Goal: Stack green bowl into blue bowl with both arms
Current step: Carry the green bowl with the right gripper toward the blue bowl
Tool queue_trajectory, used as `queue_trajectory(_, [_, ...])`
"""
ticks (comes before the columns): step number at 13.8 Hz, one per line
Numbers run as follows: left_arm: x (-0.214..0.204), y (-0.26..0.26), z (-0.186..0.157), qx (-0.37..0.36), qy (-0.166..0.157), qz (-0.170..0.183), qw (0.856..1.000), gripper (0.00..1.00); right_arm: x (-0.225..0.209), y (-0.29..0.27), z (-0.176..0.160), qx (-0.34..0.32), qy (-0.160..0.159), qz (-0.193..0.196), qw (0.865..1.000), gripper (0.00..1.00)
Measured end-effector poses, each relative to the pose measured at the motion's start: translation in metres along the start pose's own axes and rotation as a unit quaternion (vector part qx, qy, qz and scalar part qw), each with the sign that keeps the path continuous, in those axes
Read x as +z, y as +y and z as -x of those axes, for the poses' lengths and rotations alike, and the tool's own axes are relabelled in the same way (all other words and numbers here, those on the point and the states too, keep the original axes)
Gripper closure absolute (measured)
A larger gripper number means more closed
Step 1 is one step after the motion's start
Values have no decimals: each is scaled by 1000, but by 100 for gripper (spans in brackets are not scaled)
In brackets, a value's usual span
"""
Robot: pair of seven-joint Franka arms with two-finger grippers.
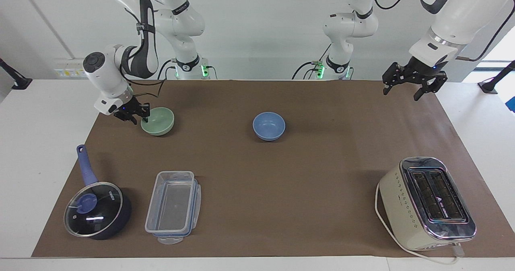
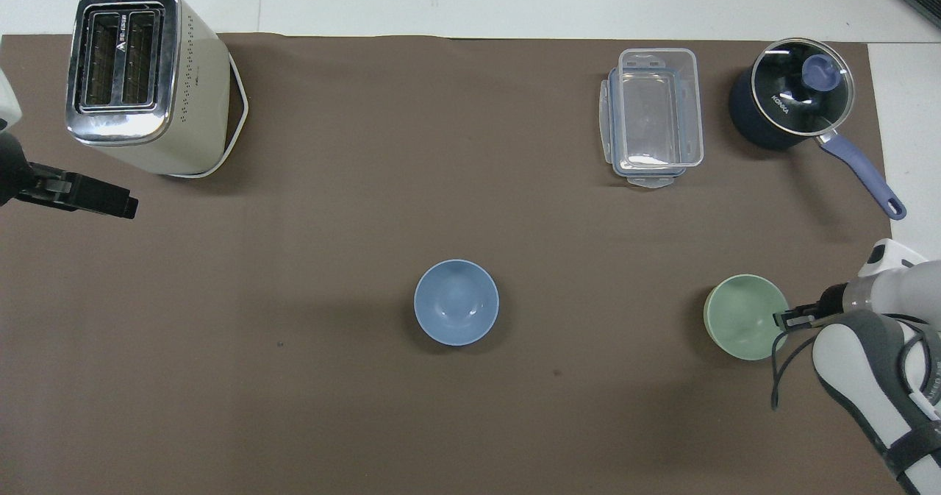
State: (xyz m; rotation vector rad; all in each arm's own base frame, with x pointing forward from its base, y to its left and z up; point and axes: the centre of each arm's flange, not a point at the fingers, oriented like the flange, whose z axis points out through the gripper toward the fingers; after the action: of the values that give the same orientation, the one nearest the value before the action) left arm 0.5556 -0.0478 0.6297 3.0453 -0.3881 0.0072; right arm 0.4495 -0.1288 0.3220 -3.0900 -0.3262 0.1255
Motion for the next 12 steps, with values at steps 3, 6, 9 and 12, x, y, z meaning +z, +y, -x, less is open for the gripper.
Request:
queue_trajectory(3, [-1,1,4,1,-12,2,1000,0,-5,-1,-1,0,4,0,1000,95])
queue_trajectory(6, [-2,-2,8,-2,-19,1,1000,0,-20,1,-7,-4,-2,-3,1000,95])
queue_trajectory(9, [-1,-6,10,-6,-26,2,1000,0,-79,-3,-26,-14,-18,-15,1000,95])
queue_trajectory(12, [-1,-7,13,-7,-32,-2,999,0,-141,-27,-46,-31,-14,-31,999,95])
